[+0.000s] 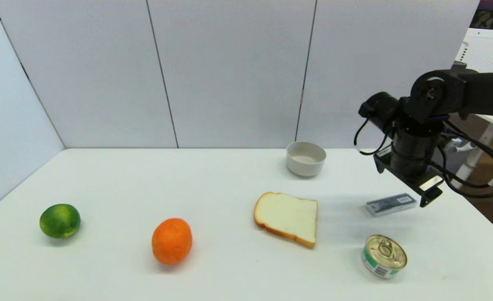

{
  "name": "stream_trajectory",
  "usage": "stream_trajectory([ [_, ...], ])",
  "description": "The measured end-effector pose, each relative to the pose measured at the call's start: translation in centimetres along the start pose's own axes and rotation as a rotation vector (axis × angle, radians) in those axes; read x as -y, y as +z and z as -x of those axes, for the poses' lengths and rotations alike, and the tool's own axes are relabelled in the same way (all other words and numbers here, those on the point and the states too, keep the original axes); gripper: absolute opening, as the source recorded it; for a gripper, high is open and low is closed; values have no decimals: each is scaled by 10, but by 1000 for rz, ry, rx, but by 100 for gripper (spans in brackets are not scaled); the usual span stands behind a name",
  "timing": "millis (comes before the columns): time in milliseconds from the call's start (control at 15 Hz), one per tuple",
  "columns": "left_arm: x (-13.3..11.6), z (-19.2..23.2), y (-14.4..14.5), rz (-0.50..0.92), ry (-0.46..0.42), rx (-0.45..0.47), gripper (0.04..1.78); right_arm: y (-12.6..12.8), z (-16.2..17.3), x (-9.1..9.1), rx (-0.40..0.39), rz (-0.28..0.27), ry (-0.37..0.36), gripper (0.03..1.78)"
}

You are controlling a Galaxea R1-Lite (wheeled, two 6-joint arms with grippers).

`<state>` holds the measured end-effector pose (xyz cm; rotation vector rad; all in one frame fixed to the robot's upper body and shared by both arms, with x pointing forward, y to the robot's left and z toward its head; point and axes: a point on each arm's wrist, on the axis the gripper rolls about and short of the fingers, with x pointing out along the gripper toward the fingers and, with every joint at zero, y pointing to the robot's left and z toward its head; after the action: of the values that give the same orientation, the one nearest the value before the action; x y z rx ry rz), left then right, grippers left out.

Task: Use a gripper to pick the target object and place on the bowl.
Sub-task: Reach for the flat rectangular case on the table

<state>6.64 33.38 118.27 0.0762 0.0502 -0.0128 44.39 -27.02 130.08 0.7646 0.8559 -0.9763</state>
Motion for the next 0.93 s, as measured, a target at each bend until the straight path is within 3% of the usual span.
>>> stream_trajectory([
  [133, 0, 0, 0, 1, 0, 0, 171, 9, -4, 3, 12, -48, -17, 171],
  [533, 0, 0, 0, 0, 0, 0, 171, 12, -1, 9, 2, -113, -15, 171],
  [800, 0, 0, 0, 0, 0, 0, 171, 2, -4, 27, -43, -97, -64, 171],
  [933, 0, 0, 0, 0, 0, 0, 171, -1, -7, 30, -42, -104, -34, 171],
])
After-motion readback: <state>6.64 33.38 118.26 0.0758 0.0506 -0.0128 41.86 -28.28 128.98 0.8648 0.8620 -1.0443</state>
